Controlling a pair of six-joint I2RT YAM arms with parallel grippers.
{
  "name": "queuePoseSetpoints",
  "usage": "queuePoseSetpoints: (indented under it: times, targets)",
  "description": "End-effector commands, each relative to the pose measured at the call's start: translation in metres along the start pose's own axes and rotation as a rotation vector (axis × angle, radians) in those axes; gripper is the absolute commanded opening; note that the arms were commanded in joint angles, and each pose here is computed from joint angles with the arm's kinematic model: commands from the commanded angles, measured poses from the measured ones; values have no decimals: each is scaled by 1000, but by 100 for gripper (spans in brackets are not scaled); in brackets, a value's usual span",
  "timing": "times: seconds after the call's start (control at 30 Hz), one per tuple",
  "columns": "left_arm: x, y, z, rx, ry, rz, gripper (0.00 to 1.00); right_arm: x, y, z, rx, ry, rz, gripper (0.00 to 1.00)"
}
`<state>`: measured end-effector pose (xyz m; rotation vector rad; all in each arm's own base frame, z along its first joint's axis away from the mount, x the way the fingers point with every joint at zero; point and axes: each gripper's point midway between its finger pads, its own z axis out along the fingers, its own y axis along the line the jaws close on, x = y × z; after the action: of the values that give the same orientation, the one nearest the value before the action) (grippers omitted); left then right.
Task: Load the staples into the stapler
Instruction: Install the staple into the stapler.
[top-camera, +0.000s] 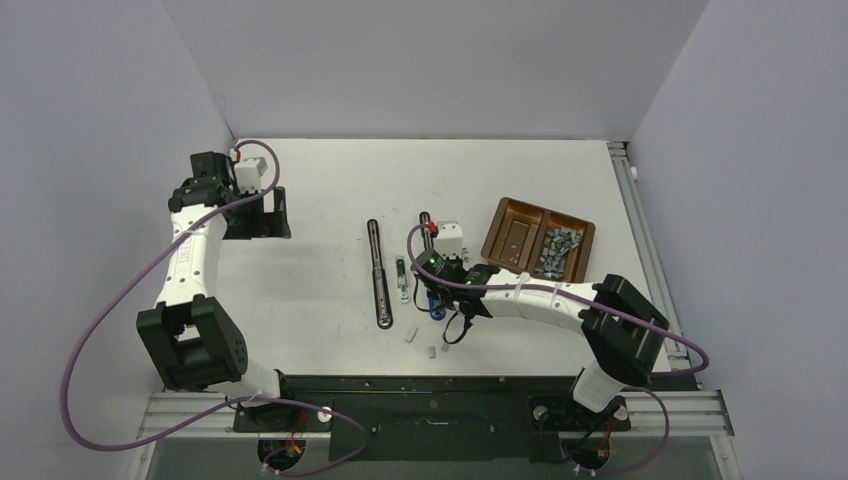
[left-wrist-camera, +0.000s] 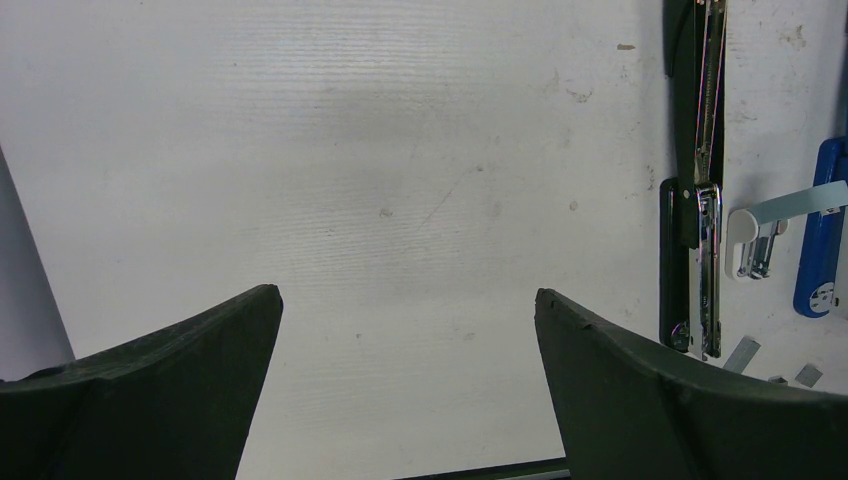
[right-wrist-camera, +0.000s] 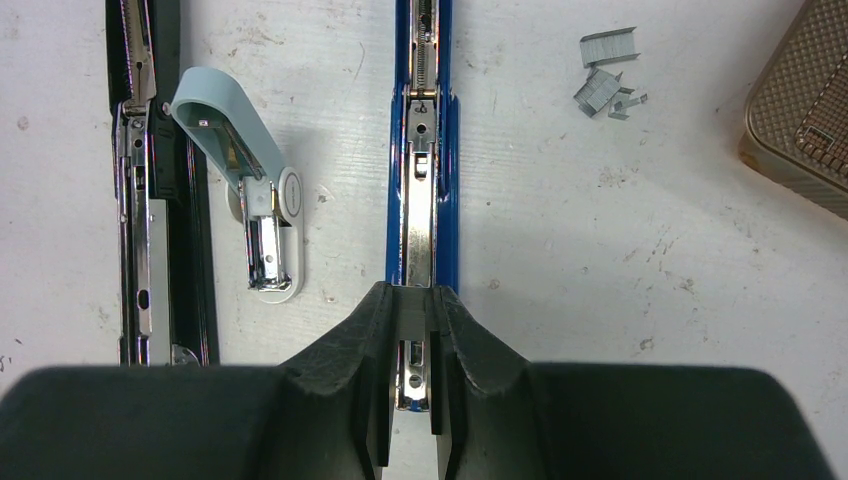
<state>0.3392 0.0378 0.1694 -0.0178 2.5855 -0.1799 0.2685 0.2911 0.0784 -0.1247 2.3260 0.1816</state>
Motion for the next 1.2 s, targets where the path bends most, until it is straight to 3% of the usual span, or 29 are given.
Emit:
queuePoseSetpoints:
  times: [0.0, 1.17]
  targets:
    - [-13, -1, -3, -3, -53, 9, 96, -1, 0, 4, 20, -22, 11, 8]
    - [-15, -1, -7, -8, -63, 7, 96, 20, 1, 11, 11, 25, 2, 9]
